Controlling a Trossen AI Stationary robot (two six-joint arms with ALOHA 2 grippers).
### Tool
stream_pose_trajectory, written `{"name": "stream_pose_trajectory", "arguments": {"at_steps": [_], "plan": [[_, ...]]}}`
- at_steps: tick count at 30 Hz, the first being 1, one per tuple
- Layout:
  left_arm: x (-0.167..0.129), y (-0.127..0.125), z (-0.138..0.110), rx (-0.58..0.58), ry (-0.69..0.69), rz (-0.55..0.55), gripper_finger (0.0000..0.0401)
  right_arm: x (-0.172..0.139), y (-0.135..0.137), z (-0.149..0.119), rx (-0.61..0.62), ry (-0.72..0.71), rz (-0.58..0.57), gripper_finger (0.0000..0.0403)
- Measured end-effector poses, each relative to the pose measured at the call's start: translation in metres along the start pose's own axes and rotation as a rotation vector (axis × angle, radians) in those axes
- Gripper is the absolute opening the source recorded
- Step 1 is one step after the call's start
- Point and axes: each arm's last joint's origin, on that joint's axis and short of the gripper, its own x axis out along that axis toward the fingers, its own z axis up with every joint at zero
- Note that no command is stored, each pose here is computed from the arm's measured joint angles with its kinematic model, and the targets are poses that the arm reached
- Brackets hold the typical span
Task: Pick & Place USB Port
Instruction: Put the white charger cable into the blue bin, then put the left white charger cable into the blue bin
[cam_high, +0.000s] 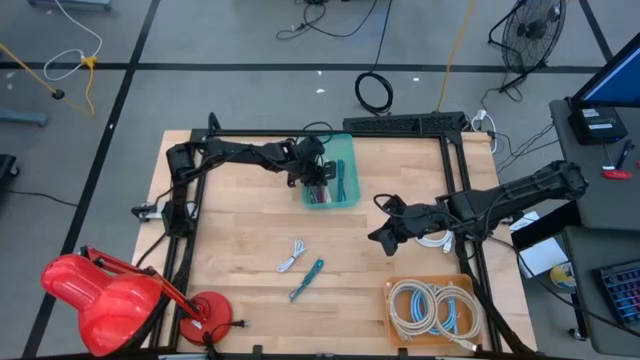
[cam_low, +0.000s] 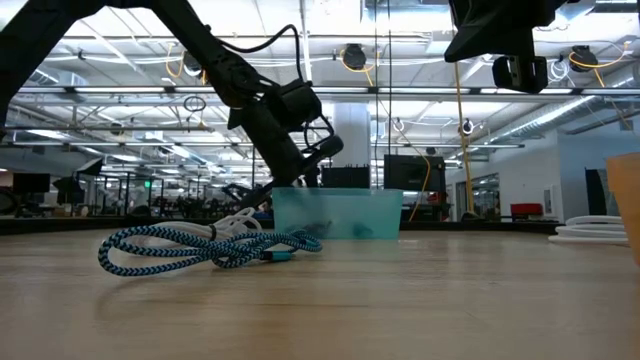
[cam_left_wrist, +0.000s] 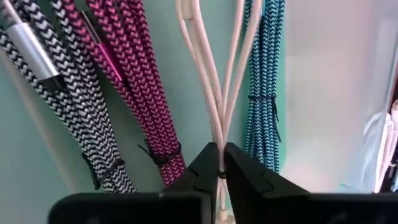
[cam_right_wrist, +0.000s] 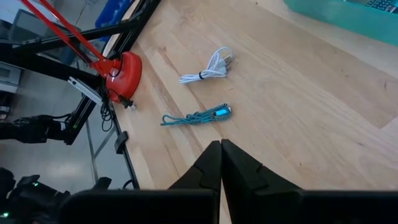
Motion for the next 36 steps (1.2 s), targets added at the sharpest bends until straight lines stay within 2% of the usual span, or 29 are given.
{"name": "stream_pose_trajectory", "arguments": {"at_steps": [12, 16, 20, 24, 28, 32, 36], "plan": [[-0.023, -0.003, 0.011, 0.041, -0.012, -0.030, 0.0133, 0.000, 0.000, 0.000, -0.008, 0.001, 0.002, 0.0000], [-0.047, -0.016, 0.012, 0.109, -0.058, -0.094, 0.0138, 0.000, 0.000, 0.000, -0.010, 0.001, 0.002, 0.0000], [-0.083, -0.036, 0.002, 0.263, -0.105, -0.190, 0.0127, 0.000, 0.000, 0.000, -0.032, 0.000, 0.002, 0.0000], [-0.123, -0.062, -0.038, 0.458, -0.103, -0.287, 0.0113, 0.000, -0.001, 0.002, -0.051, -0.005, -0.001, 0.0000], [-0.147, -0.078, -0.093, 0.589, -0.079, -0.312, 0.0100, 0.000, -0.001, 0.003, -0.070, -0.012, 0.000, 0.0000], [-0.154, -0.081, -0.158, 0.663, -0.015, -0.255, 0.0093, 0.000, -0.001, 0.003, -0.078, -0.012, 0.000, 0.0003], [-0.148, -0.068, -0.221, 0.686, 0.037, -0.112, 0.0093, 0.000, -0.001, 0.003, -0.093, -0.014, 0.002, 0.0003]]}}
